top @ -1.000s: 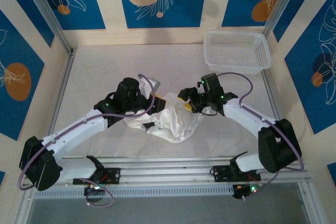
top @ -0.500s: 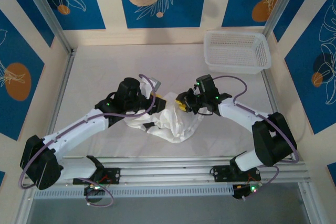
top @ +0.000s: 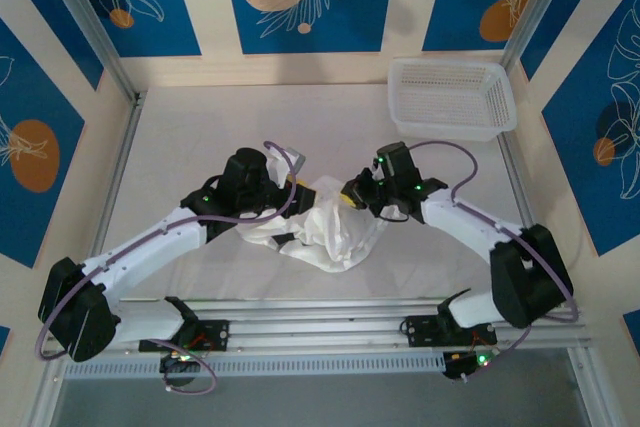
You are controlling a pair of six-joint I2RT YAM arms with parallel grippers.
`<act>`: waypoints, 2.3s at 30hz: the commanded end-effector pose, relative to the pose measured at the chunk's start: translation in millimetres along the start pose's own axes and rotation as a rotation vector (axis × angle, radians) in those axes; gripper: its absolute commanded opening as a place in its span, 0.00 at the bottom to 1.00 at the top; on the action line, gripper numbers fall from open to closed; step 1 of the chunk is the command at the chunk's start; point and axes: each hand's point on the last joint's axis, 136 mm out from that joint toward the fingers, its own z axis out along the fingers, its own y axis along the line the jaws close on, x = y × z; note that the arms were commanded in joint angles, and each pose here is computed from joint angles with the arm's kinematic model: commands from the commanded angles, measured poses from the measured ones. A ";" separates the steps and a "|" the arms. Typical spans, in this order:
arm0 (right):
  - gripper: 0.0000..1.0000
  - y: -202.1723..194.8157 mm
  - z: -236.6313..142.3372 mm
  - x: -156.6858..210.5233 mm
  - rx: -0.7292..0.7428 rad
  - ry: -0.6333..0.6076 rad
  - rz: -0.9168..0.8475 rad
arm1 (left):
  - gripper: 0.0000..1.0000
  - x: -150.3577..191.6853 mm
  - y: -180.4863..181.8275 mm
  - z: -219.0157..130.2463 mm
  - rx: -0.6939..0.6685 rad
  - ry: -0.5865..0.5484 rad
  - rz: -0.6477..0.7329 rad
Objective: Fold the inside-out t-shirt
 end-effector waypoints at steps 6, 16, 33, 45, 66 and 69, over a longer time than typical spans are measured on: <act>0.00 146.3 -122.6 -13.7 -0.159 -0.341 -0.587 | 0.53 9.4 -16.8 2.5 0.136 0.060 -0.055; 0.00 179.7 -166.6 -16.5 -0.158 -0.577 -0.721 | 0.85 115.4 -29.0 49.1 0.117 0.432 0.009; 0.00 159.7 -186.8 -22.6 -0.070 -0.637 -0.646 | 0.00 90.4 43.6 73.6 -0.314 0.280 -0.057; 0.00 234.2 -301.6 14.8 -0.243 -0.928 -0.873 | 0.00 -170.6 55.4 -117.9 -0.386 -0.228 0.086; 0.00 88.5 -197.5 -80.6 0.445 -0.706 -0.517 | 0.47 -94.5 170.8 -4.2 -0.467 0.051 -0.192; 0.00 43.2 -176.4 -78.1 0.418 -0.638 -0.415 | 0.47 -36.1 180.2 -9.0 -0.498 0.133 -0.270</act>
